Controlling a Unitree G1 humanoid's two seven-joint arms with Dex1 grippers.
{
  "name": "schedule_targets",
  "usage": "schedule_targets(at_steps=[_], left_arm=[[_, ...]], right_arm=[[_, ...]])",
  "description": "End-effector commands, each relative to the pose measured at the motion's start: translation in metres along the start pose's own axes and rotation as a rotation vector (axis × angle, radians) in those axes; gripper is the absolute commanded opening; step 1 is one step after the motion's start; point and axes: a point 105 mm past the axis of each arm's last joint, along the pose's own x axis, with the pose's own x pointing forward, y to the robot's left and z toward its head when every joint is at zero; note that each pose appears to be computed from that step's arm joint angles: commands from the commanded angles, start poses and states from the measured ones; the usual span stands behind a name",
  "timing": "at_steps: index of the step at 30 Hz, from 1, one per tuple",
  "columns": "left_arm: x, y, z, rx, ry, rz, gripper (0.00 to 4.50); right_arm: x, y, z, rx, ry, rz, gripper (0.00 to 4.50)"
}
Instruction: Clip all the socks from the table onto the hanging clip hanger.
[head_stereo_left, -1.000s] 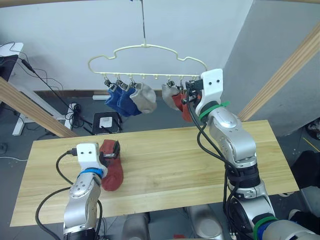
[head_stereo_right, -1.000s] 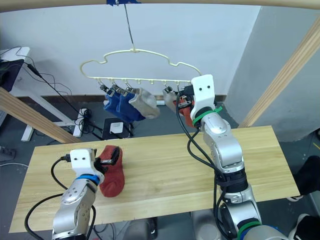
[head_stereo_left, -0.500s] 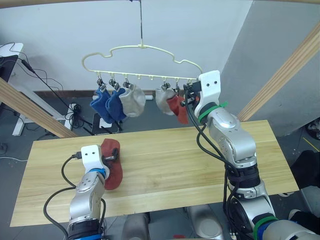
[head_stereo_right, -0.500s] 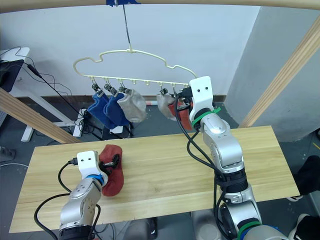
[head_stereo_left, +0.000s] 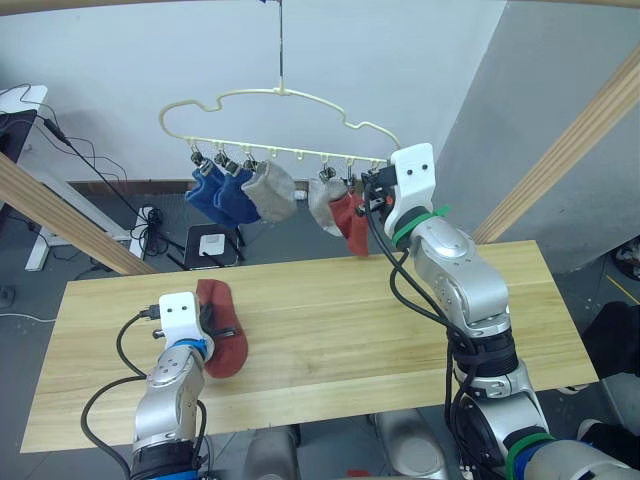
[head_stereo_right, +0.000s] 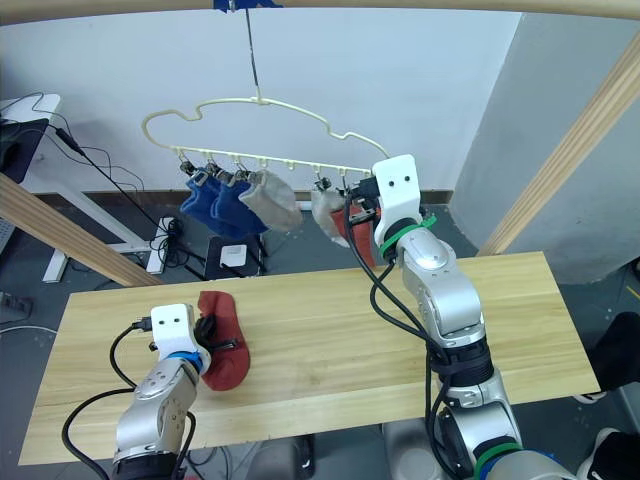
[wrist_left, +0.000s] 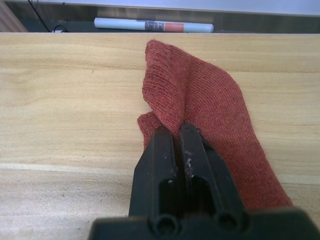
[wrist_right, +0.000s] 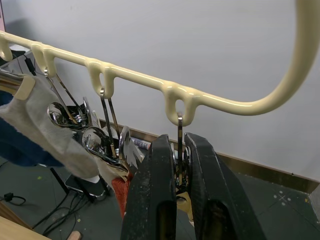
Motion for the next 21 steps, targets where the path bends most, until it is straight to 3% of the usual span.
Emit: schedule_targets(at_steps=[1, 5, 8, 11, 16, 21], left_arm=[[-0.002, -0.006, -0.008, 0.08, 0.013, -0.064, 0.0], [-0.006, -0.044, 0.014, 0.277, -0.1, -0.313, 0.0], [-0.035, -0.13, 0.048, 0.46, -0.298, -0.799, 0.0], [-0.057, -0.175, 0.062, 0.519, -0.389, -1.061, 0.0], [-0.06, -0.211, 0.079, 0.479, -0.457, -1.147, 0.0], [-0.041, -0.234, 0.093, 0.414, -0.504, -1.037, 0.0]], right_arm=[[-0.001, 0.005, 0.015, -0.009, -0.053, 0.022, 0.03], [-0.001, 0.003, 0.018, -0.016, -0.06, 0.016, 0.03], [-0.002, -0.003, 0.021, -0.024, -0.068, 0.0, 0.03], [-0.003, -0.006, 0.022, -0.025, -0.069, -0.013, 0.03], [-0.005, -0.008, 0.023, -0.026, -0.07, -0.025, 0.03], [-0.007, -0.01, 0.024, -0.028, -0.07, -0.035, 0.03]])
